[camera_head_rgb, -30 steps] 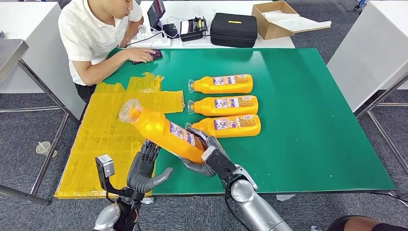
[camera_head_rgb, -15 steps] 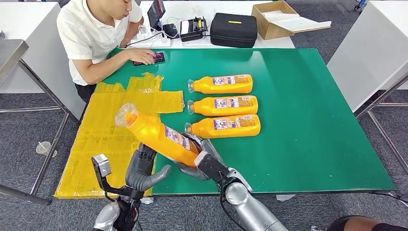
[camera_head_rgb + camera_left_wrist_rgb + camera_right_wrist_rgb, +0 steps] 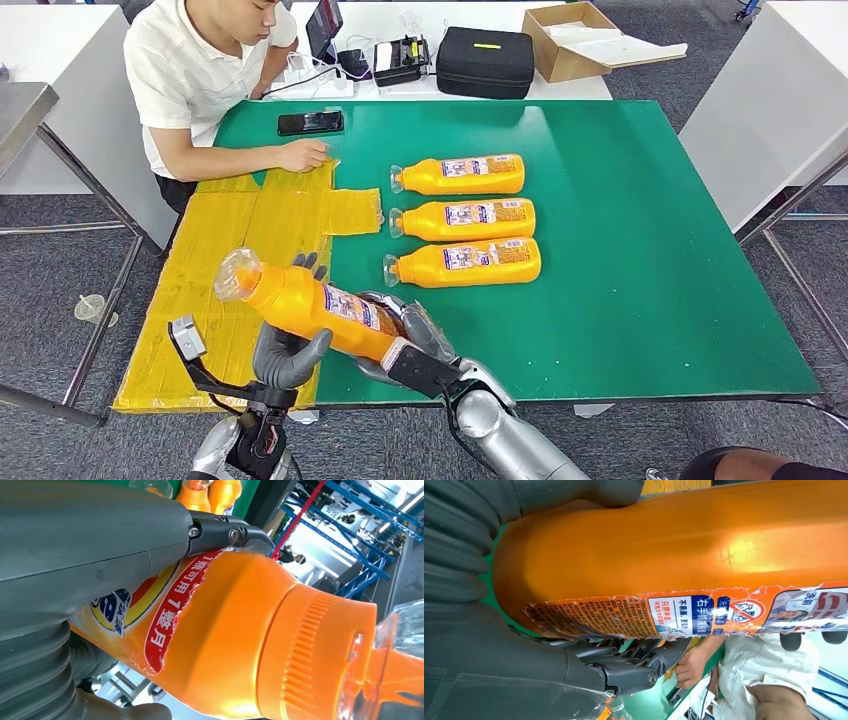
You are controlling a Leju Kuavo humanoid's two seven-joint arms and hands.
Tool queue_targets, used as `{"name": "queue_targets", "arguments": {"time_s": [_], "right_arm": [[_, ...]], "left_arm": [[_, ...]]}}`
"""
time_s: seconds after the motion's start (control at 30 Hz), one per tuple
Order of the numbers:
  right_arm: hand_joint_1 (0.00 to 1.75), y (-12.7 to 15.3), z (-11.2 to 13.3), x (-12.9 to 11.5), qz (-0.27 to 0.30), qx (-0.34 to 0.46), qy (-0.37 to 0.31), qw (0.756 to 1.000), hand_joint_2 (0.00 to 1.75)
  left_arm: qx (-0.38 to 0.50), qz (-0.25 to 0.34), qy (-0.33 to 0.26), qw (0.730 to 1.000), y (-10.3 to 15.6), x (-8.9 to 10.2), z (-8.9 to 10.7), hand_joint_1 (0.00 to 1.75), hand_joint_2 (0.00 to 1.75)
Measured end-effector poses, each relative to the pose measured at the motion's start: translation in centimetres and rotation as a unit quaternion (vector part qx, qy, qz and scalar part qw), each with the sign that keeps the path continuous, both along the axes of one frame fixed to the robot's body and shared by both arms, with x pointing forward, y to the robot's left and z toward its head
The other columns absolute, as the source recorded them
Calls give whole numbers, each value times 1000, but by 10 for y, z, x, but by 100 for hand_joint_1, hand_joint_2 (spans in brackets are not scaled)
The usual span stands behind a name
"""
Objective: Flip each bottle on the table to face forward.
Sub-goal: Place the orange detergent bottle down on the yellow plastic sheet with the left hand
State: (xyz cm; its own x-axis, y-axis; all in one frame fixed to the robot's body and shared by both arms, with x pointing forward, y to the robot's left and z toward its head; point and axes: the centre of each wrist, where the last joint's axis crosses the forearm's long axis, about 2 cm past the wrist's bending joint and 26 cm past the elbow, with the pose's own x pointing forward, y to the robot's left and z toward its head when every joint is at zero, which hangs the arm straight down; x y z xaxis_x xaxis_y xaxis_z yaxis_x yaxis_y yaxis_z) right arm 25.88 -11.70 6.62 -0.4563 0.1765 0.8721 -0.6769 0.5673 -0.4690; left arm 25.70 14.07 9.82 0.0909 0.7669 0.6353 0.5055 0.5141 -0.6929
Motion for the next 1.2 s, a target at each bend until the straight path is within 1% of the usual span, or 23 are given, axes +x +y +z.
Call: {"name": "queue_targets", "arguments": {"time_s": [1.03,1.17,1.2], "right_arm": [[175,1,-1,2,6,-8,0,1000,175],[0,1,-1,2,6,-7,0,1000,175],[0,1,-1,2,7,-5,1,1000,175]], "left_arm": [[-1,4,2,1000,3,1,-1,0,175],[0,5,1,1000,3,1,-1,175,175],[6,10,-5,1000,3,1,-1,175,175]]}}
